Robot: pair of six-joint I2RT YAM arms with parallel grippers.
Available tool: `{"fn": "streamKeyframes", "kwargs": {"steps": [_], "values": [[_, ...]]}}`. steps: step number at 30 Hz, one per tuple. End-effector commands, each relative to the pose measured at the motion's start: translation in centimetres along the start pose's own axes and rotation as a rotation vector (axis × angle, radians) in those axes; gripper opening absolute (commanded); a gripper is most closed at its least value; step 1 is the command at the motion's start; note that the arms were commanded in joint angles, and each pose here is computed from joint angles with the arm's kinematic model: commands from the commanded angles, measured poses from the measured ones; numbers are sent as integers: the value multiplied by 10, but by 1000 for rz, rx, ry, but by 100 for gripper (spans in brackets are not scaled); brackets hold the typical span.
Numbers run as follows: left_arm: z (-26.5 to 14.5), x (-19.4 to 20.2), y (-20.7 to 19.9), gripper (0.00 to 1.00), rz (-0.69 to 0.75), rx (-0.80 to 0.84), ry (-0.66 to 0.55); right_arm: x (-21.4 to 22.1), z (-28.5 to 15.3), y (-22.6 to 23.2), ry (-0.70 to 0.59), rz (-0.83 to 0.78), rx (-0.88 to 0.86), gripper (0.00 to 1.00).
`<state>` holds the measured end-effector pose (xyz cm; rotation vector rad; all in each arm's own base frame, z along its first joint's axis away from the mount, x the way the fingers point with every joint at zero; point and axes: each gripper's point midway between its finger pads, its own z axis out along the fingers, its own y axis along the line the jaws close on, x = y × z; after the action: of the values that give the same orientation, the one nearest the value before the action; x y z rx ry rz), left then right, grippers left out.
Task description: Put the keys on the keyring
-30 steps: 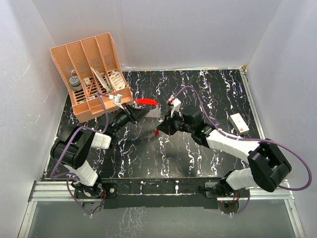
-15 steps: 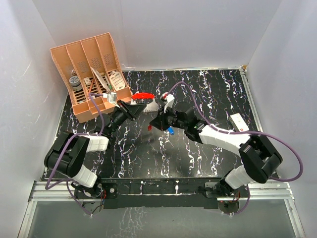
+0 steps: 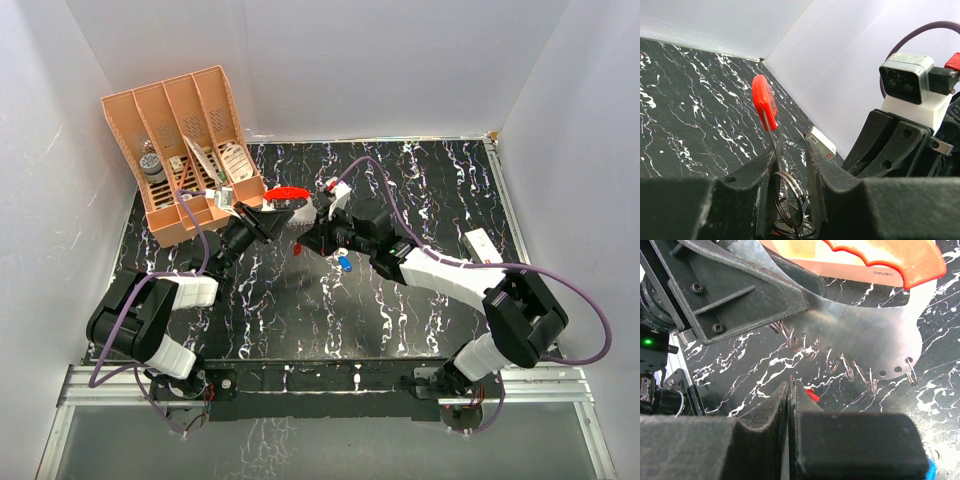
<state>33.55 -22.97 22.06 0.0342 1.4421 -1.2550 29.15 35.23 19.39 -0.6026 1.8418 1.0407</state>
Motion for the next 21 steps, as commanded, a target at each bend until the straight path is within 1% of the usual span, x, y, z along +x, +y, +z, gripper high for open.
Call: {"fn": "streamKeyframes", "kwargs": {"steps": [1, 21], "values": [[1, -31, -28, 0, 74, 97, -115, -35, 7, 11, -97, -30, -26, 0], [-1, -31, -28, 0, 74, 91, -114, -51, 12, 15, -128, -41, -24, 0]]}}
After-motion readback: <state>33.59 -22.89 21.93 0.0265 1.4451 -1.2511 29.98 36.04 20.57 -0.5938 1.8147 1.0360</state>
